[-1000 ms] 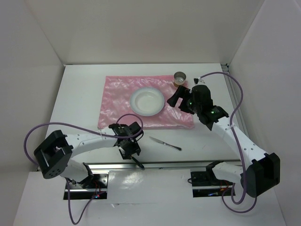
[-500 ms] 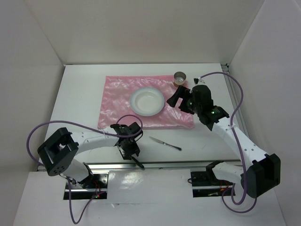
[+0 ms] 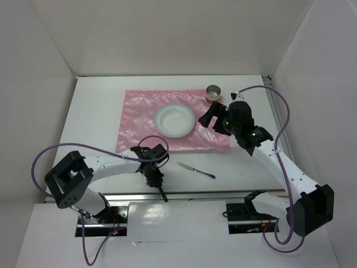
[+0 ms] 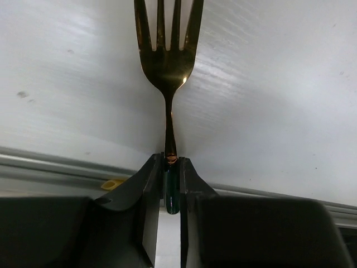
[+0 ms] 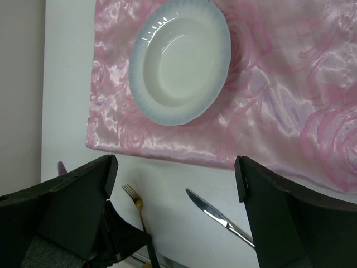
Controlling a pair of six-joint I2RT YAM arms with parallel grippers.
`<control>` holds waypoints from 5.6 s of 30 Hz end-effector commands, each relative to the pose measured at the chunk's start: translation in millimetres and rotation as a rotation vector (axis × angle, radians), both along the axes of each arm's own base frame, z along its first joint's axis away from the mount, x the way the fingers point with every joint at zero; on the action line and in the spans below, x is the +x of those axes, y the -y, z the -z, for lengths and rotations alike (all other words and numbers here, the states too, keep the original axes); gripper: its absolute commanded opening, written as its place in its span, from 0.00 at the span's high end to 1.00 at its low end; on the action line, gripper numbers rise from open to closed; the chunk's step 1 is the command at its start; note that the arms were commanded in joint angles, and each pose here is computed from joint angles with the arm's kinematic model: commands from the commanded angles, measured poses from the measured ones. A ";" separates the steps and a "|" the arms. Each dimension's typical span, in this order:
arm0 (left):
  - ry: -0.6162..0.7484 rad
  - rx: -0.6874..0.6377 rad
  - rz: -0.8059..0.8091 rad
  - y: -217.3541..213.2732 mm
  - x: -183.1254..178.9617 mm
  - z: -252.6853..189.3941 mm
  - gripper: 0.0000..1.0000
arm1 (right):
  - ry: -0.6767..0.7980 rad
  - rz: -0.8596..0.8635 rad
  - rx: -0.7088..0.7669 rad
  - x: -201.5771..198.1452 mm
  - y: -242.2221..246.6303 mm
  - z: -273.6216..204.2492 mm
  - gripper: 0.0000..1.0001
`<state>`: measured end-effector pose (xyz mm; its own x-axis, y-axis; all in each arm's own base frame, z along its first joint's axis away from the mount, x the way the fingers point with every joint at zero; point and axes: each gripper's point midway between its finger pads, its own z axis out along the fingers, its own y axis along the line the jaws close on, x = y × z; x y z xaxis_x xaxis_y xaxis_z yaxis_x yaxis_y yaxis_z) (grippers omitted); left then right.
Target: Set the dinner table for one person
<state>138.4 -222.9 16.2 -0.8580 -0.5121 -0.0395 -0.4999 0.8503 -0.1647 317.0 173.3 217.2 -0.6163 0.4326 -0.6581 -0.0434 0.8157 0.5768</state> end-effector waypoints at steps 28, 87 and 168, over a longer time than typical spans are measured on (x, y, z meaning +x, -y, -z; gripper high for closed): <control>0.294 0.557 0.455 -94.1 226.4 -155.0 1.00 | 0.105 0.040 -0.200 7.7 59.1 -45.6 0.01; 0.372 0.409 0.300 -132.5 302.5 -165.7 0.33 | -0.431 -0.446 -0.505 -115.9 -35.5 184.1 0.28; 0.617 0.266 0.254 -118.6 259.8 -253.5 0.33 | -0.406 -0.886 -0.859 -170.4 -117.4 236.9 0.63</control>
